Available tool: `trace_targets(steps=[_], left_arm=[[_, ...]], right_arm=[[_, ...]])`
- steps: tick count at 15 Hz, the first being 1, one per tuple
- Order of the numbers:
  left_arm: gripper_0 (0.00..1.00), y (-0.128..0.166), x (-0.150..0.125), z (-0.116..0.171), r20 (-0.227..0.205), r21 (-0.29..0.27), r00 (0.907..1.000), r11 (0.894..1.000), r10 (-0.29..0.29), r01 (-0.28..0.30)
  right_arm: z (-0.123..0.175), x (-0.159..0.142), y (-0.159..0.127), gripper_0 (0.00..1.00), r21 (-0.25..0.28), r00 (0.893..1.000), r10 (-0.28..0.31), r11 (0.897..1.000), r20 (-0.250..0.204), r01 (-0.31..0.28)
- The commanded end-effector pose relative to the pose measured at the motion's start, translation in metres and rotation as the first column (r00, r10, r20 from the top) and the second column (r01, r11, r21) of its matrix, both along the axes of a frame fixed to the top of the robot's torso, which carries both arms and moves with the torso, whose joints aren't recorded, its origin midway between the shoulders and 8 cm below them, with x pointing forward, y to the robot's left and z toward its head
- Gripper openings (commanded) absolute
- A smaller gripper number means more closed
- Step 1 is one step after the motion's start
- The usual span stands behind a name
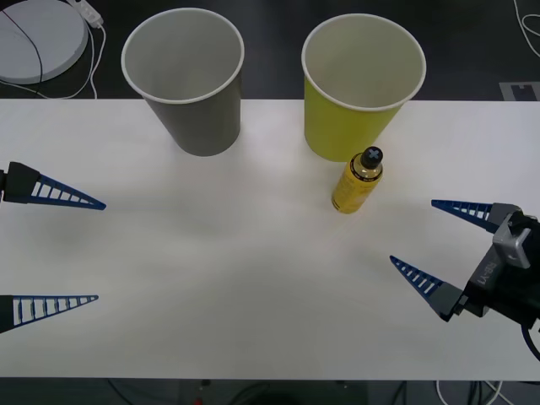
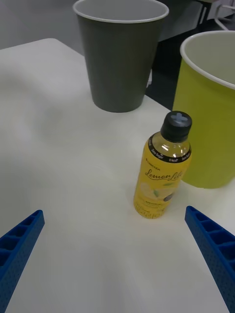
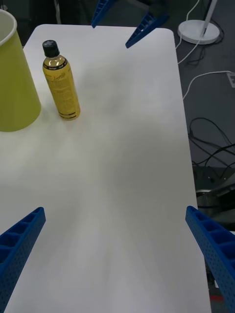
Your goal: Put the can into the green bin and the plastic bottle into the gray bin
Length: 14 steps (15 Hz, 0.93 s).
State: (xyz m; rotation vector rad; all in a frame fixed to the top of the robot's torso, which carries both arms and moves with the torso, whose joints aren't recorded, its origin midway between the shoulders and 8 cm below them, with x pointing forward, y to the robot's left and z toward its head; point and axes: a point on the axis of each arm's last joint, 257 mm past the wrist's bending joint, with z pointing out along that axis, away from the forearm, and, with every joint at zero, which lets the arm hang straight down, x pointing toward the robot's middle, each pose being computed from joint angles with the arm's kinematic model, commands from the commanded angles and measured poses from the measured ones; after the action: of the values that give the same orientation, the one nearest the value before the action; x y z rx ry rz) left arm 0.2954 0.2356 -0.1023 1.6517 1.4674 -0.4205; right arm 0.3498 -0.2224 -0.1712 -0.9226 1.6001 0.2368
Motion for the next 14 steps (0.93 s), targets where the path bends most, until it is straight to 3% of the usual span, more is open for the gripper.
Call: trace_targets(steps=[1, 4, 6, 8, 10, 12, 14], left_arm=[[1.00, 0.000, 0.000, 0.000, 0.000, 0.000, 1.0000, 1.000, 0.000, 0.000], [1.00, 0.000, 0.000, 0.000, 0.000, 0.000, 1.0000, 1.000, 0.000, 0.000], [1.00, 0.000, 0.000, 0.000, 0.000, 0.000, 1.0000, 1.000, 0.000, 0.000], [1.00, 0.000, 0.000, 0.000, 0.000, 0.000, 1.0000, 1.000, 0.000, 0.000], [1.00, 0.000, 0.000, 0.000, 0.000, 0.000, 1.0000, 1.000, 0.000, 0.000], [1.00, 0.000, 0.000, 0.000, 0.000, 0.000, 1.0000, 1.000, 0.000, 0.000], [1.00, 0.000, 0.000, 0.000, 0.000, 0.000, 1.0000, 1.000, 0.000, 0.000]], right_arm=[[-0.001, 0.010, -0.013, 1.00, 0.024, 0.995, -0.094, 0.995, 0.021, 0.094], [-0.003, 0.016, -0.029, 1.00, 0.051, 0.983, -0.183, 0.982, 0.027, 0.182], [-0.004, 0.018, -0.038, 1.00, 0.081, 0.969, -0.244, 0.967, 0.027, 0.241], [-0.011, 0.018, -0.043, 1.00, 0.111, 0.953, -0.301, 0.948, 0.012, 0.298], [-0.021, 0.019, -0.041, 1.00, 0.146, 0.932, -0.362, 0.922, -0.004, 0.359], [-0.028, 0.022, -0.034, 1.00, 0.157, 0.914, -0.405, 0.903, 0.009, 0.399], [-0.036, 0.026, -0.022, 1.00, 0.176, 0.913, -0.407, 0.899, -0.006, 0.402]])
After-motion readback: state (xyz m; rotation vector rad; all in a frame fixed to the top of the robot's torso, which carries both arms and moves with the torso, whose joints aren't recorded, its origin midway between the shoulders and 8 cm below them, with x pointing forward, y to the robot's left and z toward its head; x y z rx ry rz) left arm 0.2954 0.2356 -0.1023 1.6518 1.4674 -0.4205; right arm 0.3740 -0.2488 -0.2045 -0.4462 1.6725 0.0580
